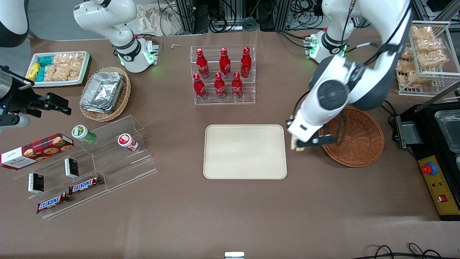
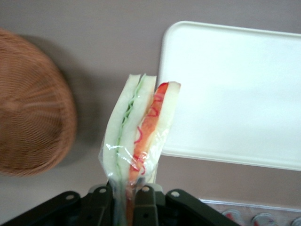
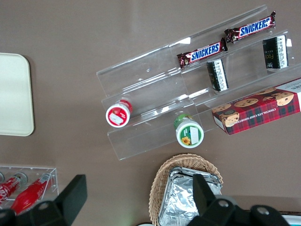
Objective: Place sandwich from basket to tray
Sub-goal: 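Lift the sandwich out of the basket toward the cream tray, then lower the sandwich onto the cream tray and open the left gripper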
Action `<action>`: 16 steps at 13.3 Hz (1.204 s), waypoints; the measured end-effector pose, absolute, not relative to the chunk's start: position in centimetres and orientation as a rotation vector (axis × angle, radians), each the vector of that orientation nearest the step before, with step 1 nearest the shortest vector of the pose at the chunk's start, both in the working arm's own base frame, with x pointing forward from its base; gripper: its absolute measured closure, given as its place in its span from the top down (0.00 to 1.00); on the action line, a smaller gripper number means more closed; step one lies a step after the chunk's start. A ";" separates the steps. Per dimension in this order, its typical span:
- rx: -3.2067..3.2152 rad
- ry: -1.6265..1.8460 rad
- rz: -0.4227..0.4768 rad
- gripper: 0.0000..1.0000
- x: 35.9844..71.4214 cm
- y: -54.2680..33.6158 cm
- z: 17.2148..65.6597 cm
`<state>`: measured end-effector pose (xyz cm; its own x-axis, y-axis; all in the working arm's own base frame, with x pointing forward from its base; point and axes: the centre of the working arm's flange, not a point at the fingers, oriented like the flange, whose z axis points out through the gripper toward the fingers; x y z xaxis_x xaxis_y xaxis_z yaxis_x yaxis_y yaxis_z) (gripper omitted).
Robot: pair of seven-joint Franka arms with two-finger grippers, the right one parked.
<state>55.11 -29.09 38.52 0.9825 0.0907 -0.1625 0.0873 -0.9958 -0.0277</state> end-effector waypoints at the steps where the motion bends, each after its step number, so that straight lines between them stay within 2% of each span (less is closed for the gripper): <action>1: -3.131 -0.133 0.255 0.16 55.3 -30.4 36.5; 3: -3.166 -0.110 0.252 0.16 55.5 -32.5 32.5; 6: -3.129 -0.065 0.193 0.16 56.1 -33.0 27.8; 11: -3.135 -0.043 0.171 0.16 56.4 -33.4 23.1; 12: -3.134 -0.041 0.171 0.21 56.4 -33.4 22.8; 13: -3.129 -0.031 0.165 0.21 56.4 -33.4 22.7; 14: -3.124 -0.021 0.156 0.29 56.4 -33.5 22.7; 16: -3.121 -0.020 0.147 0.50 56.5 -33.5 22.7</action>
